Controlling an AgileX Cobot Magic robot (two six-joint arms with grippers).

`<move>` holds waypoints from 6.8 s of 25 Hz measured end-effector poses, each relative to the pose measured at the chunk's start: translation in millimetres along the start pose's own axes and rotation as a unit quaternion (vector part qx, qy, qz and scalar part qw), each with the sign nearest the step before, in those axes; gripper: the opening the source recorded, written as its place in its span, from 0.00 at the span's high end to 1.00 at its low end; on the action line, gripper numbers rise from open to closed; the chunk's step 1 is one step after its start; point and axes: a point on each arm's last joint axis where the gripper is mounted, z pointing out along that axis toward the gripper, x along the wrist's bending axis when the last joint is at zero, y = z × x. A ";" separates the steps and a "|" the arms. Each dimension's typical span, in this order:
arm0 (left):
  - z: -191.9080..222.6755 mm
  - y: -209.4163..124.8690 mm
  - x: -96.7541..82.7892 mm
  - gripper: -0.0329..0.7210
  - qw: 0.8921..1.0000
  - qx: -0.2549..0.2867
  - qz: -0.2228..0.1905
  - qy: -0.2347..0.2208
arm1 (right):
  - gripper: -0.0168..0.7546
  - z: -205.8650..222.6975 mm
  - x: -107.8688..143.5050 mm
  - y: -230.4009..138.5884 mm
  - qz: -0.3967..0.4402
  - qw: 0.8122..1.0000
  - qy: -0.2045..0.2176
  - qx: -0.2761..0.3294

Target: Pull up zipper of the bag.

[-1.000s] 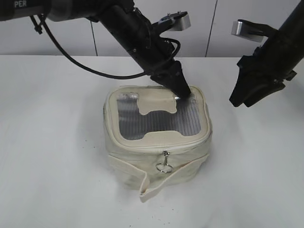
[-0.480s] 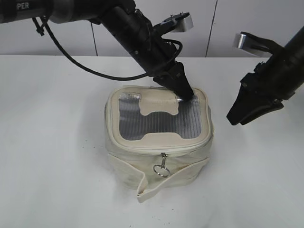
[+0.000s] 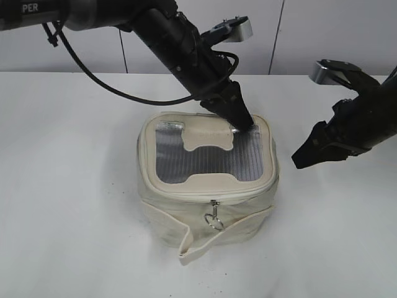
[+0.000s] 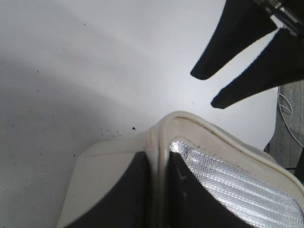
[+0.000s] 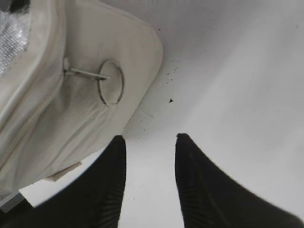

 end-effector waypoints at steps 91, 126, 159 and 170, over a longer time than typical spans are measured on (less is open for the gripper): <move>3.1 1.4 -6.9 0.86 0.999 0.003 -0.030 -0.019 | 0.97 -29.9 114.6 -44.9 -0.136 0.981 0.087 0.110; -50.8 16.5 -28.9 0.45 0.998 -0.028 0.001 0.058 | 0.12 -36.1 174.8 0.4 -0.058 0.998 -0.010 0.002; -291.3 -162.9 -144.0 0.47 0.826 -0.106 -0.329 0.444 | 0.22 -176.3 51.4 -63.8 0.151 0.951 -0.258 -0.080; -221.6 -289.3 -231.9 0.47 0.813 -0.186 -0.286 0.472 | 0.22 -203.6 103.7 -154.3 0.117 0.935 -0.278 -0.186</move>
